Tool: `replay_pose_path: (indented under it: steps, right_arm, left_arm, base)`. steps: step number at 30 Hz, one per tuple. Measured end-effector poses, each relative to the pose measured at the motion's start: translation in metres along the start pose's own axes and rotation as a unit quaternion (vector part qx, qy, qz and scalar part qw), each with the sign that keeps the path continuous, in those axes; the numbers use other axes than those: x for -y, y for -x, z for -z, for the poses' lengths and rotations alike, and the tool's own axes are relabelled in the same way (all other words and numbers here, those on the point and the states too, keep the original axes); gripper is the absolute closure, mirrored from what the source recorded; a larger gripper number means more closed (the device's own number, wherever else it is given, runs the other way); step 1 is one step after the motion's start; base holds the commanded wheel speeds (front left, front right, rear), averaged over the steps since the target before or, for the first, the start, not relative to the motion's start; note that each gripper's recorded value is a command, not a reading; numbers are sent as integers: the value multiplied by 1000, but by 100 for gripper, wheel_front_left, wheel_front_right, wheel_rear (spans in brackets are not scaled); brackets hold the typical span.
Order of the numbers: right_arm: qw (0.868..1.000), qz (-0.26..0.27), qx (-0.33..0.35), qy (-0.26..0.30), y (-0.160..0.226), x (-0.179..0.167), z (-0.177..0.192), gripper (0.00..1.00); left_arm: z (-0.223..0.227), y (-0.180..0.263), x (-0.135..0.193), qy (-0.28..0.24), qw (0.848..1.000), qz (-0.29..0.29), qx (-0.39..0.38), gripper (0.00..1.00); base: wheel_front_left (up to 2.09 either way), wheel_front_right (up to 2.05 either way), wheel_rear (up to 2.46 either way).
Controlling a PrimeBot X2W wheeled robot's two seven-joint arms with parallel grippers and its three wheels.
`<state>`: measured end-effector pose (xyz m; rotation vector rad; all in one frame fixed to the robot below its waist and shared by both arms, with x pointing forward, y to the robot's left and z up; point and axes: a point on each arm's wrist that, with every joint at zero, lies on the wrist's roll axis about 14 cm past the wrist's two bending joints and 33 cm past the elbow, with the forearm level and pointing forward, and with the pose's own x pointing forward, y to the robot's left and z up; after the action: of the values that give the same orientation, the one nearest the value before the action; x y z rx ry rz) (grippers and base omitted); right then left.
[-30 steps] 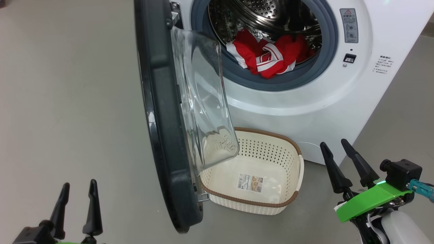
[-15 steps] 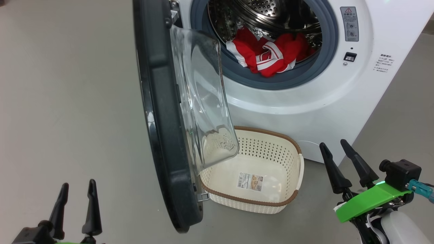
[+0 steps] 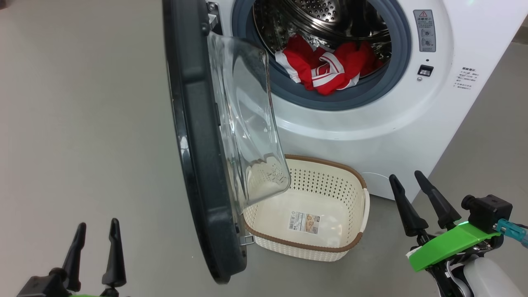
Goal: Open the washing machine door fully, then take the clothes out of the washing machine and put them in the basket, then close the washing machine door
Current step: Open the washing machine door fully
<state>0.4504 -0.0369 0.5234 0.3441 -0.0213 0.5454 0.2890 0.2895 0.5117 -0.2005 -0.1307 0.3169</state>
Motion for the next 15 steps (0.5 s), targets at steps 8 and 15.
replay_pose_path:
  steps: [8,15]
  right_arm:
    - [1000,0,-1,1,0,0,0,0]
    - [1000,-1,2,3,1,-2,-3,0]
  left_arm:
    - [-4,0,2,1,1000,3,7,93]
    - [-14,-1,4,1,1000,9,22,100]
  base:
    - [0,0,0]
    - [0,0,0]
